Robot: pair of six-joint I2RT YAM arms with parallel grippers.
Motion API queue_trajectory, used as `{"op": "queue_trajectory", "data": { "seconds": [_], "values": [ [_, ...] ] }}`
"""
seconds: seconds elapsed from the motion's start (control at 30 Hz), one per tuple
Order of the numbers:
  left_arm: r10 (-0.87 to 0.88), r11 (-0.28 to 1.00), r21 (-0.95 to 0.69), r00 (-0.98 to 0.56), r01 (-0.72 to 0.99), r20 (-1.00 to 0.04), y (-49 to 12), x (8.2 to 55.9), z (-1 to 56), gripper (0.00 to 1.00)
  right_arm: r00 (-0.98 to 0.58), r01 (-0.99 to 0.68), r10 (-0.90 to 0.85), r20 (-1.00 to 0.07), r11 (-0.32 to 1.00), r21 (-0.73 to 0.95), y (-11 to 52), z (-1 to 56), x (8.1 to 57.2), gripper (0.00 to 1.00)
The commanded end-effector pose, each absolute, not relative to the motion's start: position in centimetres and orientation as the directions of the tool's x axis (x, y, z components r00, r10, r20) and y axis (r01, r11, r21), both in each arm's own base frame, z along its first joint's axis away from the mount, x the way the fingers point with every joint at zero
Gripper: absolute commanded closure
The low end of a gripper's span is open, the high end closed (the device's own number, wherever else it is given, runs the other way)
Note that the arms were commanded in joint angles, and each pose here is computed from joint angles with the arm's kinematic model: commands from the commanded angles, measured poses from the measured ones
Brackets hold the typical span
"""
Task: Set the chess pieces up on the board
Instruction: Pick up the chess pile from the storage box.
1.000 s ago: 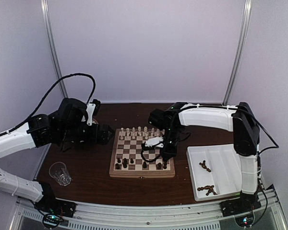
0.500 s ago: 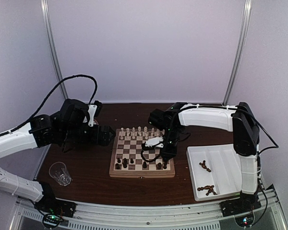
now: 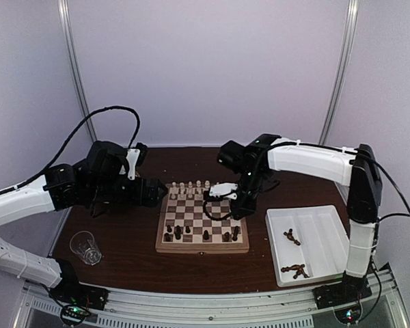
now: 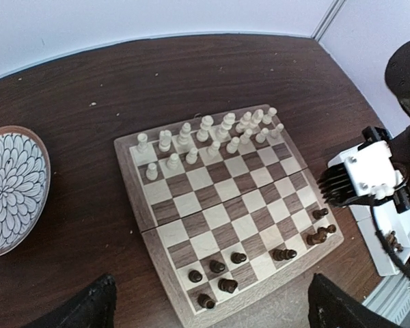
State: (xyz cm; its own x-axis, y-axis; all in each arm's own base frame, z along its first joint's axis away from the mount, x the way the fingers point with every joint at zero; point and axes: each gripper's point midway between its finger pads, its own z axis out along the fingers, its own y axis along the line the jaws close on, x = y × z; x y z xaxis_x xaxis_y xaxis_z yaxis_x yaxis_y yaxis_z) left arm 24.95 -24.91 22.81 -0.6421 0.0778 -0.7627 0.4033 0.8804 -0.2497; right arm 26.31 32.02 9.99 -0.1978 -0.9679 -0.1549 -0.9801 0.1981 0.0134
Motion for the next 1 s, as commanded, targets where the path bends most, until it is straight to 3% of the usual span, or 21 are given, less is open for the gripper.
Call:
{"op": "queue_trajectory", "data": {
  "seconds": [0.0, 0.17, 0.4, 0.63, 0.97],
  "values": [
    [0.025, 0.812, -0.318, -0.574, 0.489, -0.819, -26.6, 24.7, 24.9, 0.03, -0.244, -0.96, -0.934, -0.262, 0.272, -0.073, 28.4, 15.5, 26.9, 0.79],
    [-0.102, 0.76, -0.382, -0.483, 0.527, -0.87, -26.8, 24.8, 25.8, 0.02, -0.363, -0.907, -0.884, -0.293, 0.408, -0.108, 21.2, 15.0, 26.9, 0.77],
    [0.011, 0.74, -0.36, -0.545, 0.568, -0.838, -29.7, 25.3, 25.0, 0.13, -0.463, -0.878, -0.875, -0.139, 0.475, -0.065, 14.2, 9.4, 23.5, 0.77],
    [0.018, 0.707, -0.392, -0.568, 0.589, -0.823, -31.5, 25.6, 25.3, 0.15, -0.478, -0.876, -0.877, -0.037, 0.48, -0.05, 12.6, 6.3, 22.1, 0.76],
    [0.012, 0.694, -0.413, -0.583, 0.59, -0.812, -31.3, 25.0, 25.3, 0.16, -0.474, -0.881, -0.881, 0.011, 0.474, -0.005, 13.1, 3.9, 22.4, 0.76]
  ]
}}
